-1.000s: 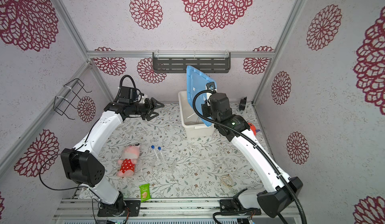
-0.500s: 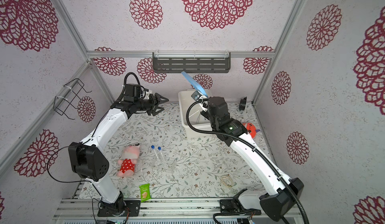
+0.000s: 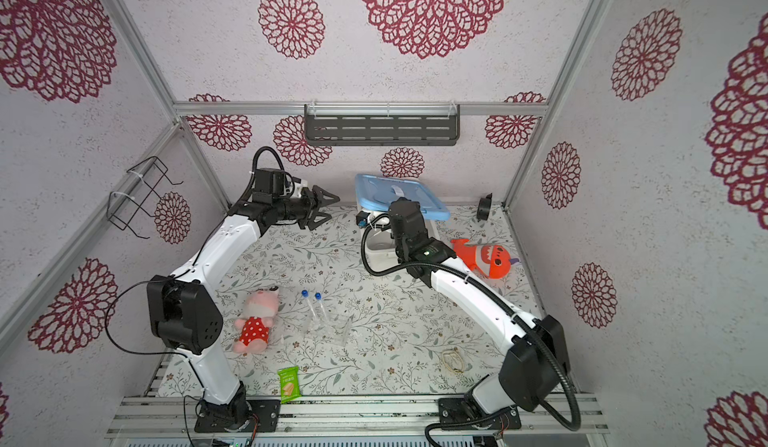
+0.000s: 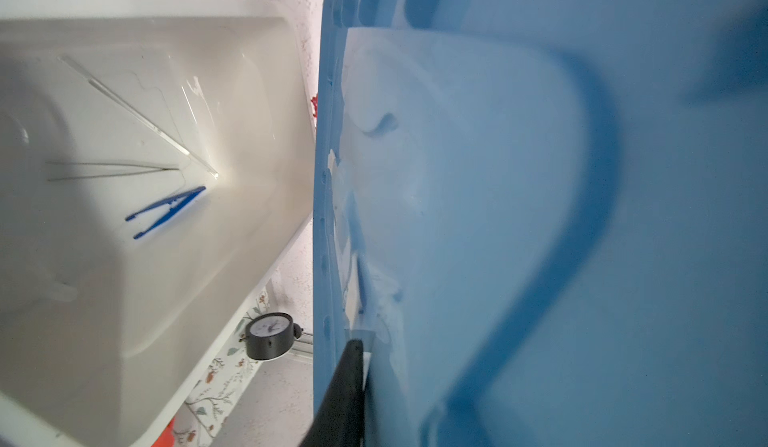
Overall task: Organize the chemistry lab equipment
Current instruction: 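Lower the blue lid onto the white bin with both grippers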
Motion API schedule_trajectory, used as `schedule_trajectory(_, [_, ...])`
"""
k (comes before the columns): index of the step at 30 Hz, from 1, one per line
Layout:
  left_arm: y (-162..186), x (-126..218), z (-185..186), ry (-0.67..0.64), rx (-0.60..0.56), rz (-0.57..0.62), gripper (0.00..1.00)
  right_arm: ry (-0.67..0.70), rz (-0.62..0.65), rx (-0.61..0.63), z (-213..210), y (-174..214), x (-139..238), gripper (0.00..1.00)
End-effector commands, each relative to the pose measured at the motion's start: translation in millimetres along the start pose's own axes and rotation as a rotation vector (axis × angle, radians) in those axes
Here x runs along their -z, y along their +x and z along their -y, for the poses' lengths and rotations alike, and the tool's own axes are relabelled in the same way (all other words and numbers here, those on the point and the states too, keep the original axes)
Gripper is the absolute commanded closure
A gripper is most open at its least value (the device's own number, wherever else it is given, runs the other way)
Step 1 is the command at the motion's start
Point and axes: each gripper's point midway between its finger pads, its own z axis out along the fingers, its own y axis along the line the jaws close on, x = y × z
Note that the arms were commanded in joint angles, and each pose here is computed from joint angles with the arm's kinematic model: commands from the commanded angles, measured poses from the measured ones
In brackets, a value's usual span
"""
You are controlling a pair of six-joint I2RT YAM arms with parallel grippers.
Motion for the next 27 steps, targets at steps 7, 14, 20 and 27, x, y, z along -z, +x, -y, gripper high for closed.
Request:
schedule_trajectory(7, [-9,-5,-13,0.029,-0.032,-0.027,0.28,0.216,-0.006,0.076,36,-15,-21,0.83])
schedule_trajectory(14, [-18,-8,-34,0.008,-0.01,-0.037,0.28,0.107,-0.019,0.117,-5,-20,-39,0.77])
schedule_trajectory(20, [-16,-17,-48,-0.021,-0.012,-0.065,0.28,-0.016,-0.045,0.142,-41,-4,-28,0.67])
schedule_trajectory(27, [-9,-31,-74,-0.078,0.009,-0.103,0.28,-0.061,-0.052,0.142,-57,3,-13,0.56])
